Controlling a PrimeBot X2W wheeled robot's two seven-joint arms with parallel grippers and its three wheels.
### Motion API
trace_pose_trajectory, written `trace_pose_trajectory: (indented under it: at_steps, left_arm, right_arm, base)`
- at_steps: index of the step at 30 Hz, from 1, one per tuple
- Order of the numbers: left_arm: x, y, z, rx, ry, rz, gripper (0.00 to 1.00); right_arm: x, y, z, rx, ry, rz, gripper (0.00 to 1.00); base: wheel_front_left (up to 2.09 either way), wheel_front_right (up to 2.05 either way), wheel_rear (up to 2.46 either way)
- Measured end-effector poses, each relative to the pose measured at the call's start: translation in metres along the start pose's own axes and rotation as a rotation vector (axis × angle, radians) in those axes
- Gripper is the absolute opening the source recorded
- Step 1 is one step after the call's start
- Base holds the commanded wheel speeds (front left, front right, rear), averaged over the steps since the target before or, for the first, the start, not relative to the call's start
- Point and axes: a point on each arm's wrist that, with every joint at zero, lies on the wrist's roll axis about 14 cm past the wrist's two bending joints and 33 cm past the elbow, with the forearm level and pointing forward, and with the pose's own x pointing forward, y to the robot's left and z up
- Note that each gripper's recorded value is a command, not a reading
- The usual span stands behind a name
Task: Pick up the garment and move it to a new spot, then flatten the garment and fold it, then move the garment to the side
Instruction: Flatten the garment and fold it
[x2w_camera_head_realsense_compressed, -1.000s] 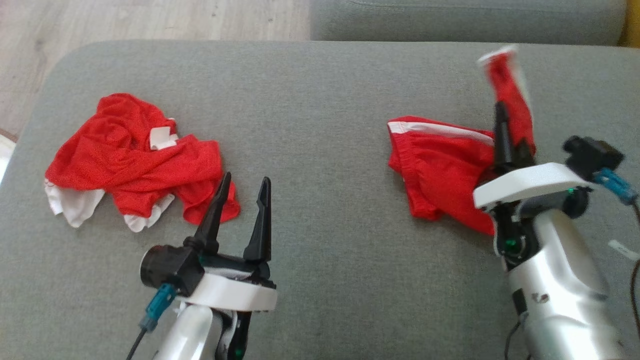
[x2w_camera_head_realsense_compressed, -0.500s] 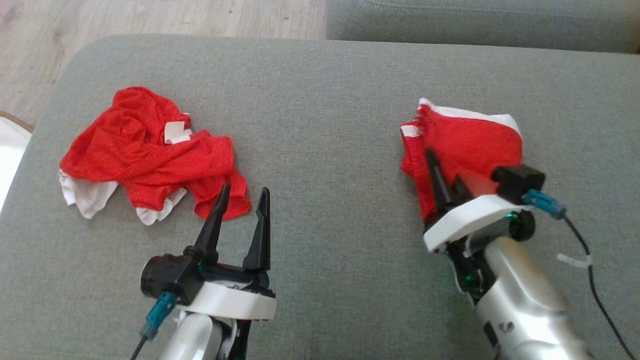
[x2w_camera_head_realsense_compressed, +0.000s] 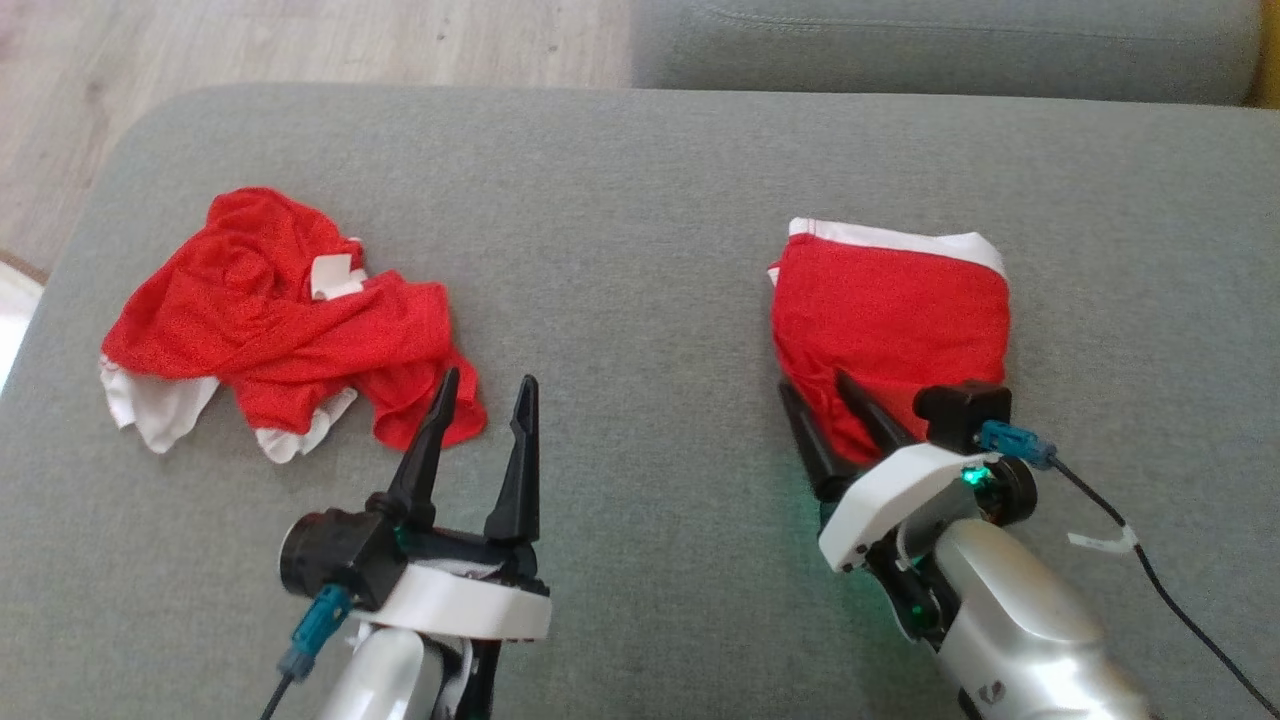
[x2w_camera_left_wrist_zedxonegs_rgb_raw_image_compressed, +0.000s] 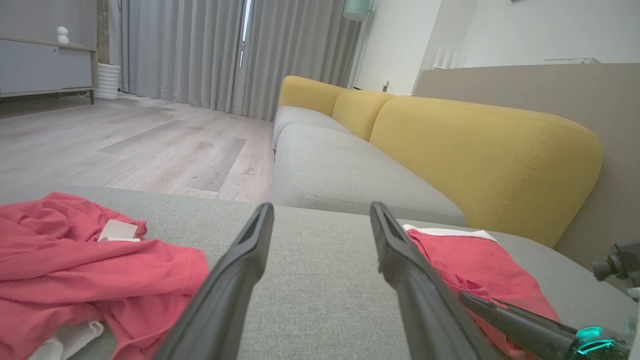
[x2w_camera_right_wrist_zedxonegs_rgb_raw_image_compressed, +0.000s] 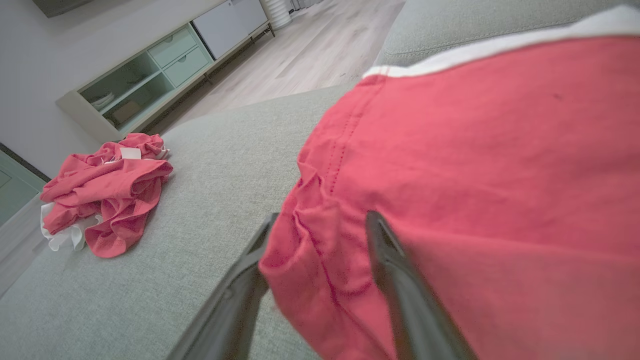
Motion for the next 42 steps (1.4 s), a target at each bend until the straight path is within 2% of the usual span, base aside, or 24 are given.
trace_pose_trajectory:
  at_steps: [6,8,10,11,15,17,22,24,30,36,37,38,42]
  left_arm:
    - [0.004,-0.008,0.002,-0.003,-0.008,-0.026,1.0]
    - [0.007,-0.012,0.004,0.004,-0.015,-0.046,1.0]
    - [0.01,-0.018,0.008,0.014,-0.028,-0.068,1.0]
    - [0.013,-0.023,0.012,0.011,-0.043,-0.086,1.0]
    - [0.02,-0.034,0.016,0.023,-0.059,-0.122,1.0]
    - [0.024,-0.04,0.019,0.024,-0.067,-0.146,1.0]
    - [0.03,-0.052,0.018,0.015,-0.069,-0.185,1.0]
    - [0.032,-0.055,0.016,0.012,-0.064,-0.193,1.0]
    - [0.035,-0.059,0.009,0.002,-0.048,-0.212,1.0]
    - [0.041,-0.057,0.007,-0.001,-0.046,-0.21,1.0]
    - [0.043,-0.057,0.008,-0.001,-0.048,-0.21,1.0]
    - [0.045,-0.057,0.008,-0.002,-0.049,-0.217,1.0]
    - [0.051,-0.052,0.003,-0.003,-0.039,-0.208,1.0]
  right_arm:
    - [-0.007,-0.003,0.013,-0.026,-0.049,-0.009,1.0]
    - [-0.014,-0.015,0.023,-0.076,-0.086,-0.032,1.0]
    - [-0.025,-0.042,0.044,-0.098,-0.152,-0.107,1.0]
    - [-0.037,-0.065,0.066,-0.097,-0.227,-0.175,1.0]
    - [-0.067,-0.09,0.109,-0.118,-0.383,-0.275,1.0]
    - [-0.086,-0.102,0.119,-0.136,-0.436,-0.332,1.0]
    - [-0.125,-0.118,0.119,-0.216,-0.481,-0.448,1.0]
    - [-0.133,-0.12,0.114,-0.216,-0.485,-0.474,1.0]
    - [-0.141,-0.119,0.1,-0.225,-0.46,-0.497,1.0]
    - [-0.133,-0.12,0.1,-0.215,-0.46,-0.484,1.0]
    - [-0.129,-0.12,0.099,-0.214,-0.454,-0.479,0.35]
    - [-0.124,-0.12,0.099,-0.214,-0.449,-0.472,0.0]
    - [-0.091,-0.116,0.105,-0.237,-0.433,-0.414,0.0]
  base:
    - [0.0,0.0,0.0]
    - [0.0,0.0,0.0]
    - [0.0,0.0,0.0]
    - [0.0,0.0,0.0]
    - [0.0,0.0,0.0]
    - [0.0,0.0,0.0]
    - [0.0,0.0,0.0]
    - [0.0,0.0,0.0]
    - [0.0,0.0,0.0]
    - [0.0,0.0,0.0]
    - [0.0,0.0,0.0]
    - [0.0,0.0,0.0]
    - [0.0,0.0,0.0]
